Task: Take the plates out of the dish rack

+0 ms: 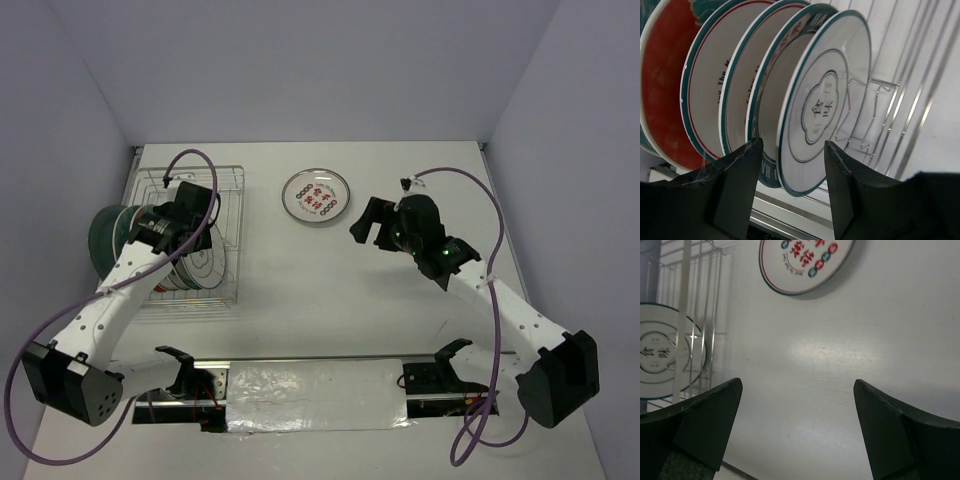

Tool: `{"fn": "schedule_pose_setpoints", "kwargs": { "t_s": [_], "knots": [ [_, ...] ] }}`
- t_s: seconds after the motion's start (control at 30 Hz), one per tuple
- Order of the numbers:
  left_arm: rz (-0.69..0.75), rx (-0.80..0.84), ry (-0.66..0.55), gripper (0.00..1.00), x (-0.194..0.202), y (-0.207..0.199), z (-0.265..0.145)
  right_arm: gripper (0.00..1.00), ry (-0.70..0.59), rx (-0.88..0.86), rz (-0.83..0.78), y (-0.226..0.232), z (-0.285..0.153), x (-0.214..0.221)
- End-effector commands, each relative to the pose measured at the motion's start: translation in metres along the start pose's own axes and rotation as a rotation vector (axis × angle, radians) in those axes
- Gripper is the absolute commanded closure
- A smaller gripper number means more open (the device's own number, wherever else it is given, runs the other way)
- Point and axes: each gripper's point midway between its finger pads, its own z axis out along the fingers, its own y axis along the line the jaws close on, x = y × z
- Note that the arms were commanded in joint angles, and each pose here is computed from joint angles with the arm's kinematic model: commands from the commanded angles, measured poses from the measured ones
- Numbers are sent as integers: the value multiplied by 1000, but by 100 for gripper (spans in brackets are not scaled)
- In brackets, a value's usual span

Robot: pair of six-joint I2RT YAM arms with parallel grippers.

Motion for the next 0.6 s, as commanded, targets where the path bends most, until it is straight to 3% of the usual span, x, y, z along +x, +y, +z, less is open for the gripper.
{"fn": "schedule_pose_setpoints", "kwargs": {
  "t_s": [0.0, 0.1, 0.23, 0.3, 0.5, 0.57],
  "knots": [
    [-30, -55, -21, 36, -4, 11, 9, 0, -9, -30, -10, 3, -10, 8],
    [-23, -44, -9, 36, 1, 9, 16, 0, -6, -43, -10, 3, -15, 15],
    [-6, -5, 22, 49, 10, -2, 25, 0, -13, -59, -8, 6, -20, 16],
    [-6, 10, 30, 50, 12, -5, 26, 0, -20, -60, -6, 8, -23, 14],
    [-12, 40, -7, 77, -9, -4, 9, 0, -22, -62, 4, 9, -26, 17],
    [-15, 36, -32, 82, -19, -1, 1, 0, -20, -65, 8, 10, -26, 18]
  ]
}}
